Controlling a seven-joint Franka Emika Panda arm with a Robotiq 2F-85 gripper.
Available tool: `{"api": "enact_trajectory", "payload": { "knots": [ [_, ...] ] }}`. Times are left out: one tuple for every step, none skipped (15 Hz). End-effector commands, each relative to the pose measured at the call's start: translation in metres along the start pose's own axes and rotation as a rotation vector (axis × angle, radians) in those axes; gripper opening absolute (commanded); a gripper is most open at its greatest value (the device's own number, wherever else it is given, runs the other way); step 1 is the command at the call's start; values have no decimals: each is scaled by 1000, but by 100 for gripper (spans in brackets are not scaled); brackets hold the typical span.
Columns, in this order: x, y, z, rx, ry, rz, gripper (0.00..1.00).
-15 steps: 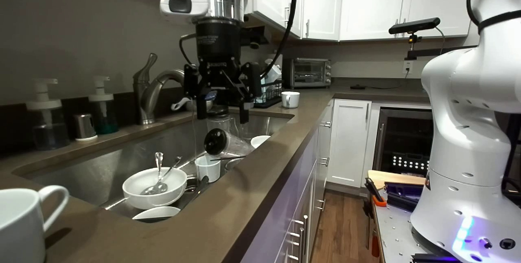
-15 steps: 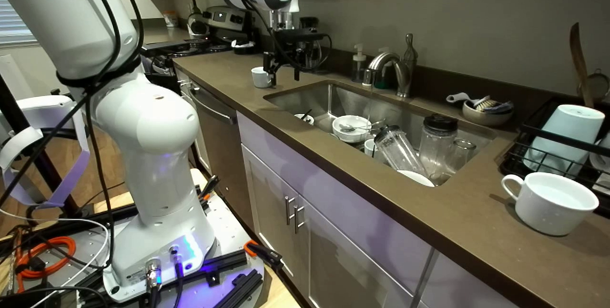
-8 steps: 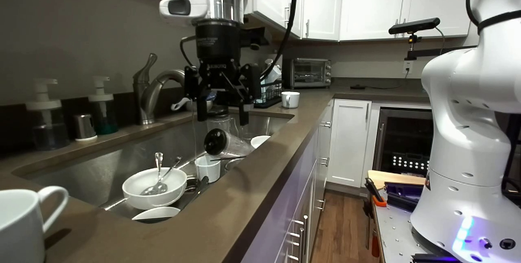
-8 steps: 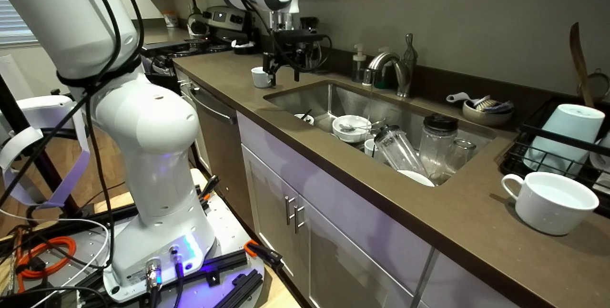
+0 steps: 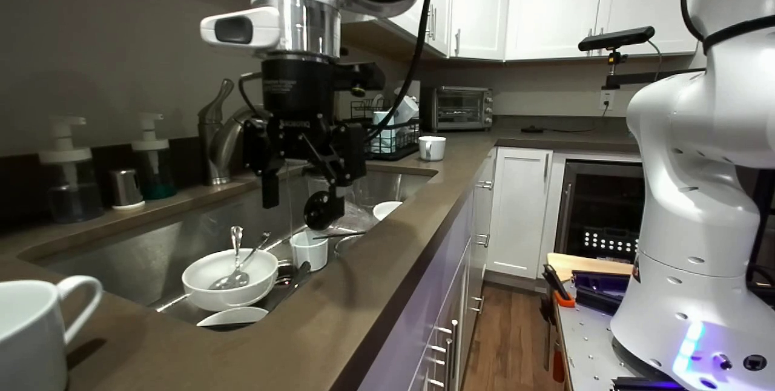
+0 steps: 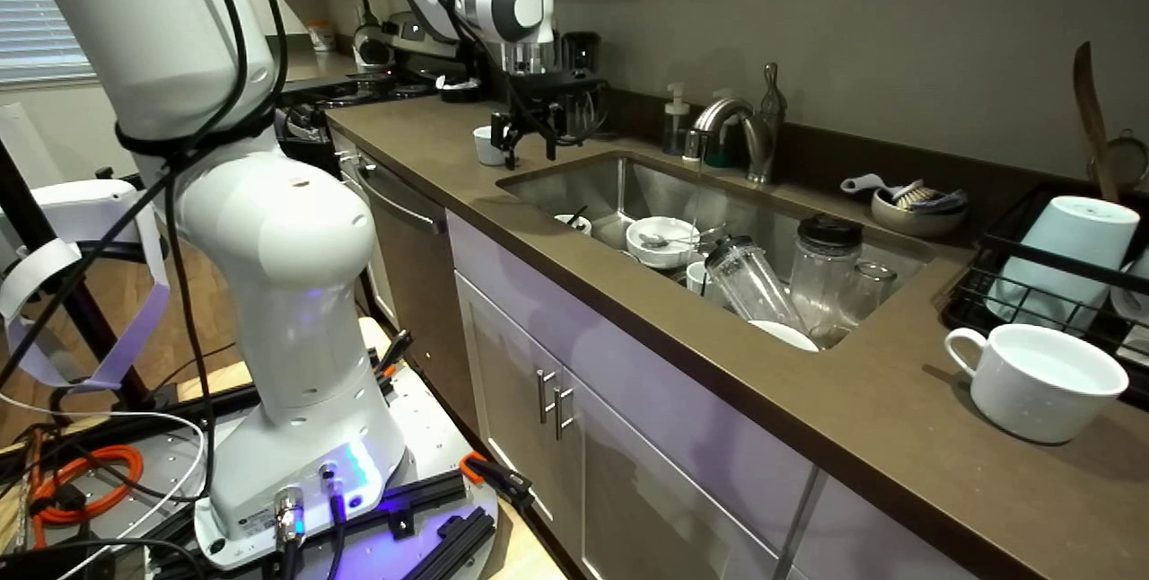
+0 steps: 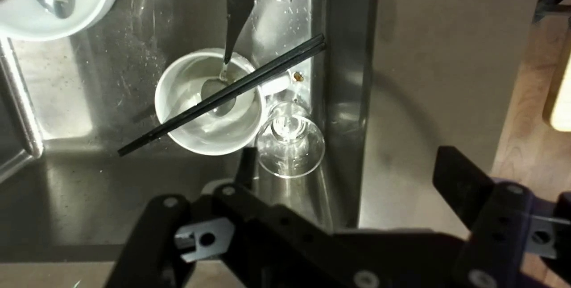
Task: Shift the cup on the left to the right.
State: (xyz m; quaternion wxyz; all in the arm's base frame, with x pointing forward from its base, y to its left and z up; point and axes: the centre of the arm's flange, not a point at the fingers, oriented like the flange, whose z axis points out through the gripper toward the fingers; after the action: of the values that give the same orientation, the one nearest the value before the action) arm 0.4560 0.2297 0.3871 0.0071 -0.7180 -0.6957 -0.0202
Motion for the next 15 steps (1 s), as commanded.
{"api": "enact_trajectory", "payload": {
  "knots": [
    [29, 28, 13, -22, 27, -3, 100],
    [36, 33, 16, -21, 30, -2, 100],
    [44, 37, 17, -16, 37, -10, 100],
    [52, 39, 18, -6, 43, -20, 100],
    [32, 24, 16, -4, 31, -22, 100],
    [39, 28, 18, -3, 36, -28, 100],
    [43, 30, 20, 0, 39, -31, 100],
    [45, 32, 21, 1, 41, -33, 100],
    [46, 33, 21, 2, 41, -32, 100],
    [49, 31, 21, -6, 48, -33, 100],
    [52, 31, 21, -13, 48, -30, 100],
    [57, 32, 22, -14, 52, -40, 100],
    [60, 32, 23, -13, 54, -41, 100],
    [64, 31, 23, -14, 56, -47, 100],
    [68, 31, 24, -12, 58, -54, 100]
  ]
}}
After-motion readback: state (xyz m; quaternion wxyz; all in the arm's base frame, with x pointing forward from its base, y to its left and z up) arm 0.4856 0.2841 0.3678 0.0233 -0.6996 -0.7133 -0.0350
